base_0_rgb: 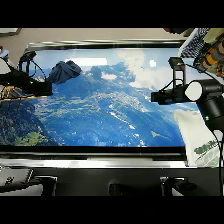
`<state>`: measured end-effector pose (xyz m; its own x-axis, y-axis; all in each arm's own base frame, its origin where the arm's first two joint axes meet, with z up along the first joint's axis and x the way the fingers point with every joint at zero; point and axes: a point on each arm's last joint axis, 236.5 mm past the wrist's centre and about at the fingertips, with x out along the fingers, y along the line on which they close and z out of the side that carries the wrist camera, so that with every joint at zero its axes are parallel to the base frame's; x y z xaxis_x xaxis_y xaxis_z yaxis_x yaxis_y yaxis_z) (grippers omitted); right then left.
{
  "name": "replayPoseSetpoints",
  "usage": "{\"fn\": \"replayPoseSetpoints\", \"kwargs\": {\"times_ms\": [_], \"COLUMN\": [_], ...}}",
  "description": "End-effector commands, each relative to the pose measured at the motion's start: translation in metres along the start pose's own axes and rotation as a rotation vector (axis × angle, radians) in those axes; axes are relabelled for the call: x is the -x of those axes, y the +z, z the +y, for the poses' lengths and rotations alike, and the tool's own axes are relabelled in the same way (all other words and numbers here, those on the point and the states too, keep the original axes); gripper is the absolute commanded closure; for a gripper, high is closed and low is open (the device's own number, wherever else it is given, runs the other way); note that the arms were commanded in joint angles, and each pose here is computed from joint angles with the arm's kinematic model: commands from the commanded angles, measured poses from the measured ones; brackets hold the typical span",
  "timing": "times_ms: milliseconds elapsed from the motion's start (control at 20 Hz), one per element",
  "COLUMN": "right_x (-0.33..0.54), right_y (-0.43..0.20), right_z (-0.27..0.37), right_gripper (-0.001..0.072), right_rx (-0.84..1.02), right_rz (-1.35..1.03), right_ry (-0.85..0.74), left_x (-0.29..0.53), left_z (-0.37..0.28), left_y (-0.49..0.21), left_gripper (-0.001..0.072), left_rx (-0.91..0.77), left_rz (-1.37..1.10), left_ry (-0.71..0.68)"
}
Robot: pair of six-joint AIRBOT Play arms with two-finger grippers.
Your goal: Fold the clothes and pants, and hang the long-sleeved shirts on hangers.
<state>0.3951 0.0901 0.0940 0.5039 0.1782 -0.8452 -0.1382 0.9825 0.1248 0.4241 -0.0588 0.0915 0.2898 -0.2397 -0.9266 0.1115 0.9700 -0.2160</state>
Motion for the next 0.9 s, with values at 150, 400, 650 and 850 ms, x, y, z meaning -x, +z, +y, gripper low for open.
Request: {"fn": "replayPoseSetpoints", "kwargs": {"times_ms": [150,400,650,850], "right_x": [0.000,0.000,0.000,0.000], "right_y": [0.000,0.000,0.000,-0.003], "right_z": [0.000,0.000,0.001,0.003], "right_gripper": [0.0676,0.0676,0.0677,0.0675], "right_rx": [0.001,0.001,-0.001,-0.005], "right_rz": [0.000,-0.001,0.000,0.013], "right_ry": [0.001,0.001,0.004,0.010], "left_x": [0.000,0.000,-0.012,-0.005], "left_z": [0.000,0.000,0.004,0.031], "left_y": [0.000,0.000,0.021,0.133], "left_gripper": [0.0691,0.0690,0.0146,-0.0013], "left_rx": [-0.001,-0.001,0.063,0.074], "left_rz": [0.000,-0.002,-0.067,-0.473], "left_ry": [0.000,0.000,0.004,0.096]}}
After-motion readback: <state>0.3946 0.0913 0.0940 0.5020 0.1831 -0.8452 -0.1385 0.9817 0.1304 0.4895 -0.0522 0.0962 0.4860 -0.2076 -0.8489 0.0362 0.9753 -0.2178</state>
